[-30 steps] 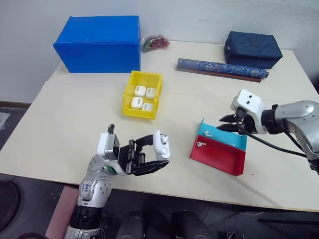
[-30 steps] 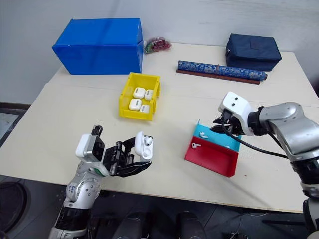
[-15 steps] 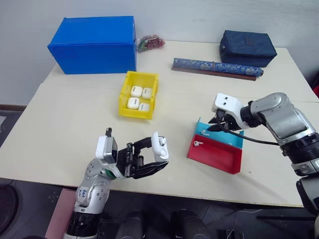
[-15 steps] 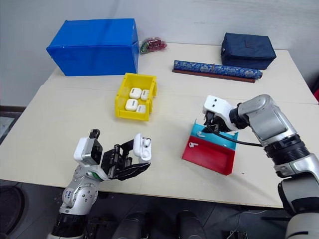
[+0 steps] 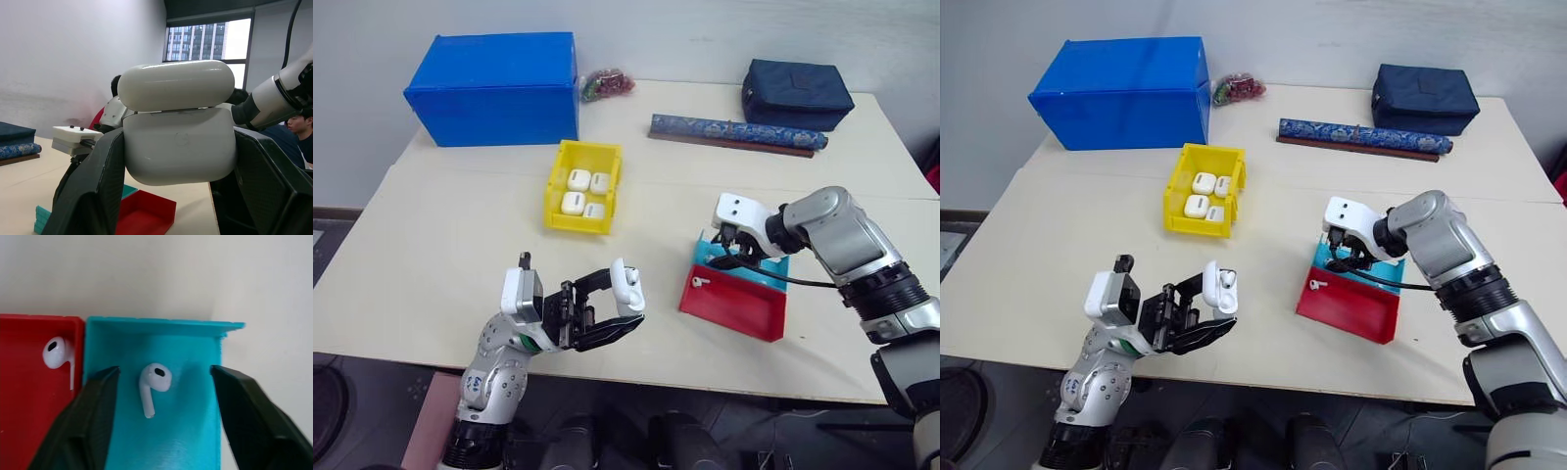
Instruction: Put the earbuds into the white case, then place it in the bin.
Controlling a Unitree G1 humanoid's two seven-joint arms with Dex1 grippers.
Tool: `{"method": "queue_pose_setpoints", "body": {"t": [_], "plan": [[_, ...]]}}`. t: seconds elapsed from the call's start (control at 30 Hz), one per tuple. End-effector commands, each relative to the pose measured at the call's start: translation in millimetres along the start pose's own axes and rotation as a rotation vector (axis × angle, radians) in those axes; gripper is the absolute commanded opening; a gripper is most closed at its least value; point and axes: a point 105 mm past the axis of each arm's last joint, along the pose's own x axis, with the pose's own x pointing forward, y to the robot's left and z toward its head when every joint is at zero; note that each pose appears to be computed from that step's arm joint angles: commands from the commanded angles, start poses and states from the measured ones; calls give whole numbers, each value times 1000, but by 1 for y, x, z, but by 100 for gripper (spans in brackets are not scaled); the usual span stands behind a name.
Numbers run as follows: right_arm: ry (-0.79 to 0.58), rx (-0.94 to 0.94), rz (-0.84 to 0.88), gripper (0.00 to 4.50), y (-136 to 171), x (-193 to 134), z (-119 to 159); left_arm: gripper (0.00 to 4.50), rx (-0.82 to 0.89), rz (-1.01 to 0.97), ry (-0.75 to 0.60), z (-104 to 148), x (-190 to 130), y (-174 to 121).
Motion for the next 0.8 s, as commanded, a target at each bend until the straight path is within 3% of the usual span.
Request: {"method": "queue_pose_setpoints", "body": {"t": [0.03,0.47,0.57,0.63,0.8], "plan": [[-10,-39,5,341,1,-2,7,283,36,-12,-5,6,2,-2],[35,-72,53,341,5,5,-1,283,51,5,2,9,-2,2],[43,-75,64,283,5,7,-4,283,53,7,3,9,-2,2],[55,-83,67,215,4,8,-6,283,54,9,3,9,-2,3],[49,-93,71,215,4,9,-6,283,57,13,5,9,-2,3]]}}
